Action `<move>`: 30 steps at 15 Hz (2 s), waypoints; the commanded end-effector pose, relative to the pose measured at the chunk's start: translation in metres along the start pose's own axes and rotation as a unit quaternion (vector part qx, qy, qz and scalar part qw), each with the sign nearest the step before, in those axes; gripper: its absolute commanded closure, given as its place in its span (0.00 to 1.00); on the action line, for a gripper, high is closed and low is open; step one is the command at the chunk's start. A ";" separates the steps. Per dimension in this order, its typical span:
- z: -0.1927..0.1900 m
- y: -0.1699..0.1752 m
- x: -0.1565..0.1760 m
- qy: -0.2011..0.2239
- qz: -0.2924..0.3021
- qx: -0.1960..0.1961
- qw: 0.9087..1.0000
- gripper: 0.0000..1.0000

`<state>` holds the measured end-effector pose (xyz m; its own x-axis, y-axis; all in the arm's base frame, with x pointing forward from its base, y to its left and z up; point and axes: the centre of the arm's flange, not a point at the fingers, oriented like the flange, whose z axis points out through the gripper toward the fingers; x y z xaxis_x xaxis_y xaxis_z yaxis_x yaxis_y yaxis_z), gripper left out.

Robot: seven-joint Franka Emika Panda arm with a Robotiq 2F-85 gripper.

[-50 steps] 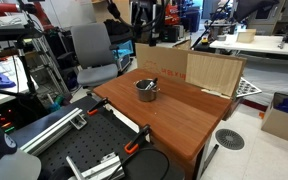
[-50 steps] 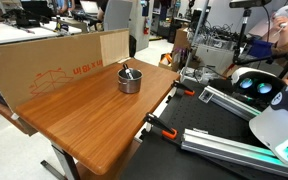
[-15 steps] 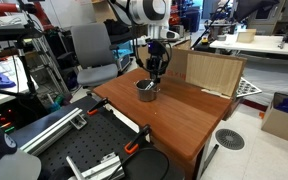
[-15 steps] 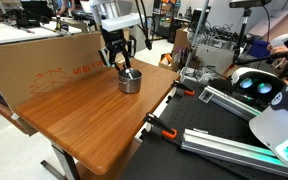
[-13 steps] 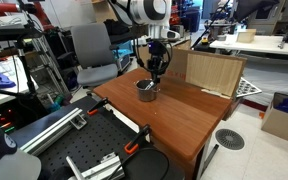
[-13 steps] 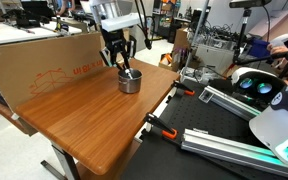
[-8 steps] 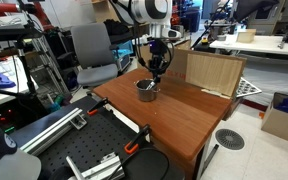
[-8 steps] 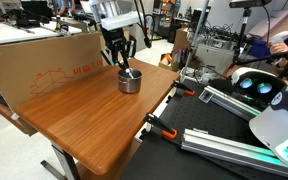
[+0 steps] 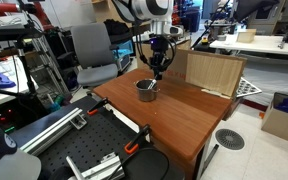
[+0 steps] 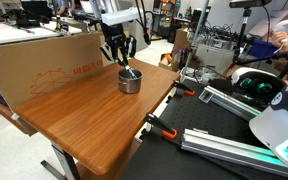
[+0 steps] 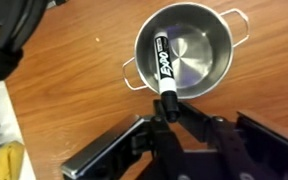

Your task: Take the marker from the pot and put it on the table

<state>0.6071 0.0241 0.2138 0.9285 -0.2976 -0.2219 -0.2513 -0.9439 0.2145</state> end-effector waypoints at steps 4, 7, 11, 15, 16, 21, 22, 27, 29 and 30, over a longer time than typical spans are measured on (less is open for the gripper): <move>-0.036 0.011 -0.025 0.011 -0.038 0.027 0.999 0.94; -0.055 0.012 -0.042 0.020 -0.057 0.042 0.997 0.94; -0.079 0.006 -0.072 0.039 -0.073 0.050 0.995 0.94; -0.085 -0.021 -0.093 0.007 -0.105 0.021 0.994 0.94; -0.082 -0.028 -0.096 -0.002 -0.112 0.019 0.994 0.94; -0.081 -0.057 -0.091 -0.045 -0.136 0.007 0.990 0.94; -0.081 -0.061 -0.087 -0.055 -0.137 0.004 0.989 0.94; -0.075 -0.078 -0.054 -0.098 -0.139 0.003 0.985 0.94; -0.069 -0.087 -0.045 -0.113 -0.139 -0.001 0.984 0.94; -0.065 -0.090 -0.041 -0.118 -0.140 -0.004 0.983 0.94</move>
<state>0.5844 0.1224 0.2722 0.9036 -0.0615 -0.4238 -0.0069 -0.9916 0.1293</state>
